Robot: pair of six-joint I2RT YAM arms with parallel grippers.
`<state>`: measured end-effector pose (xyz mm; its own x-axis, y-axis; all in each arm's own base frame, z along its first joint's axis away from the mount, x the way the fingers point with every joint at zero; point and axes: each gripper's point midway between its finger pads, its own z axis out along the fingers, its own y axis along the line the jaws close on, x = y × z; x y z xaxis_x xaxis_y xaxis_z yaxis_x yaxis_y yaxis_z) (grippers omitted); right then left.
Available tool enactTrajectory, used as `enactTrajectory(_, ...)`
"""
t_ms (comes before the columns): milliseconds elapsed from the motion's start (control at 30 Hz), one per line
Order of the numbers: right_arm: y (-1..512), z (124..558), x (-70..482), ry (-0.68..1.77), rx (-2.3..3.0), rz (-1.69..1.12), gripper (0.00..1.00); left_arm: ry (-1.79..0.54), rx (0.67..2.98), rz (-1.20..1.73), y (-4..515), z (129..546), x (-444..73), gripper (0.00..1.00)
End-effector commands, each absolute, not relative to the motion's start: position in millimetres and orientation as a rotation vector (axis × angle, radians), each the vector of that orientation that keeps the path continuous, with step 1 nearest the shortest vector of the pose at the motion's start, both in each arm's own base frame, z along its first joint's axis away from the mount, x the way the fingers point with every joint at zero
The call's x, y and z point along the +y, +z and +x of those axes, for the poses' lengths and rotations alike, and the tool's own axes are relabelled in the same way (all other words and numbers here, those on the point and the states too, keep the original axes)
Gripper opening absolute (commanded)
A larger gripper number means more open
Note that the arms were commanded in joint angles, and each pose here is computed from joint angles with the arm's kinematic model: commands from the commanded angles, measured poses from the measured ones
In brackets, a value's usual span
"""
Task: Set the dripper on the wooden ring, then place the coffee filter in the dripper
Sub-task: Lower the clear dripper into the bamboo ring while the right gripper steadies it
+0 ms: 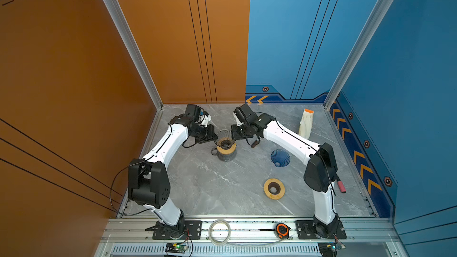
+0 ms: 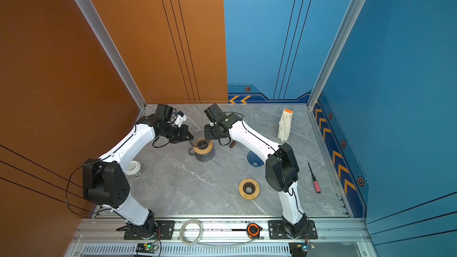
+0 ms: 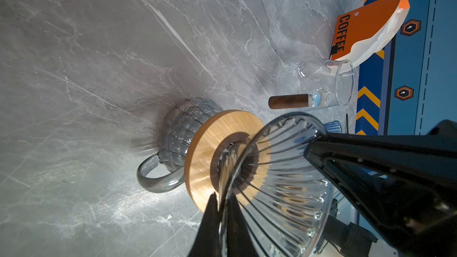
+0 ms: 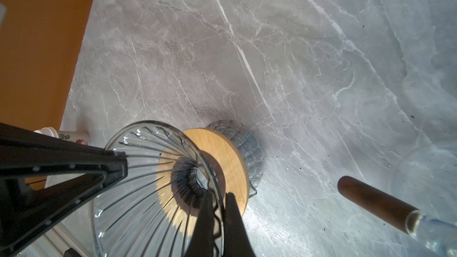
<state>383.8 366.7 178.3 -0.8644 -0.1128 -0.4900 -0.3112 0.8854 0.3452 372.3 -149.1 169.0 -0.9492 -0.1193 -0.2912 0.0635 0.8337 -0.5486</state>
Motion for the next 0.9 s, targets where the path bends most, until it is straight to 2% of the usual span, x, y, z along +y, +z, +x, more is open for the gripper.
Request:
enactTrajectory(0,136,363,352,0.468,2.691,-0.370,0.01,-0.694,2.801,-0.038,128,365,-134,0.03)
enactTrajectory(567,111,356,347,0.458,2.714,-0.374,0.01,-0.662,2.828,-0.016,115,363,-136,0.03)
enactTrajectory(700,123,358,351,0.498,2.692,-0.371,0.04,-0.666,2.808,-0.021,123,367,-137,0.05)
enactTrajectory(867,143,363,359,0.590,2.667,-0.356,0.12,-0.681,2.773,-0.025,135,372,-139,0.13)
